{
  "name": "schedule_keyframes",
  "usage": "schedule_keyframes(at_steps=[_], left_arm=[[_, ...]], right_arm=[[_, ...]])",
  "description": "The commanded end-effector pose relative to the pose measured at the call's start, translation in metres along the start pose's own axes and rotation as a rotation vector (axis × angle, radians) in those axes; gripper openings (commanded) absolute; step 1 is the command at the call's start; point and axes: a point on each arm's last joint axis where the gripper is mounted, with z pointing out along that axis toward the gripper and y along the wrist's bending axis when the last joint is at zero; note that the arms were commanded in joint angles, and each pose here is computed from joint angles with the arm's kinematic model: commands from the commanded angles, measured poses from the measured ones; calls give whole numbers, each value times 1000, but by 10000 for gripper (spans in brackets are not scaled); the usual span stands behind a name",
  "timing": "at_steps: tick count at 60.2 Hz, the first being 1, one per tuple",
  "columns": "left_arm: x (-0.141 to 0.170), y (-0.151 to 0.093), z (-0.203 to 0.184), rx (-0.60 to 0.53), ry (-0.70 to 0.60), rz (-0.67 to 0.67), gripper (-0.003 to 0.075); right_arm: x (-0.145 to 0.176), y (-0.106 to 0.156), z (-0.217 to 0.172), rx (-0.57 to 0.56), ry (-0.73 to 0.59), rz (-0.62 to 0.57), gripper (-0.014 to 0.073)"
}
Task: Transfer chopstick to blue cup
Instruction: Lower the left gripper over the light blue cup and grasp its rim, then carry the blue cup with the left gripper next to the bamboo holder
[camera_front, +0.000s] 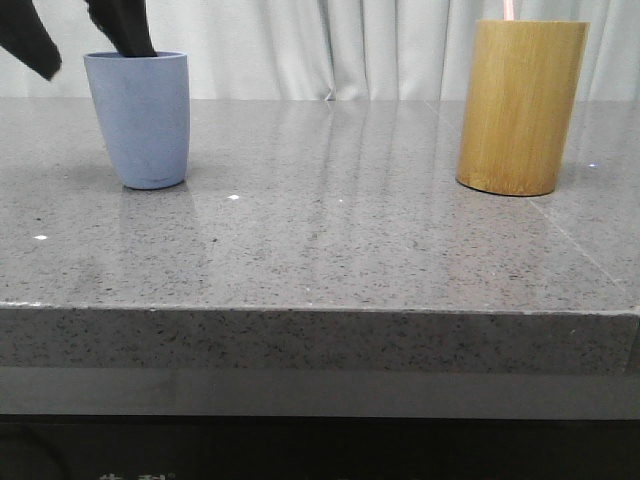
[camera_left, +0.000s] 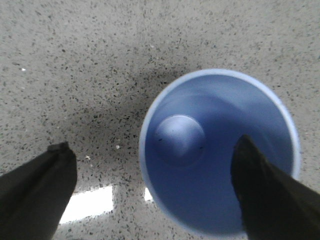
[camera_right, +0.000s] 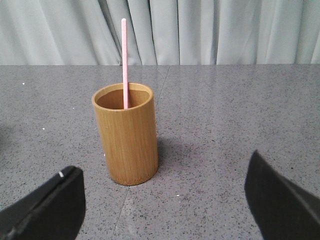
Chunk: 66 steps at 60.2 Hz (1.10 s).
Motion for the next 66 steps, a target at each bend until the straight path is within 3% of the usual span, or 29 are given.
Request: schedule_keyframes(at_steps=[1,22,36,50,66], left_arm=[[-10,-5,-21,10,-97,6,499],[-11,-5,-18,10,-97,34,-18],[-15,-22,-24,54,-111,62,-19],[-31,-86,-45,150,-220,199,-19],[-45,-144,-19,226,-191,306,-18]], right_arm=[[-17,0,-1,10,-98,-3,652],[-17,0,-1,10,-98,-3,652],[-17,0,-1,10,-98,-3,652],[-17,0,-1,10,-98,-3,652],[-17,0,-1,10,-98,-3,652]])
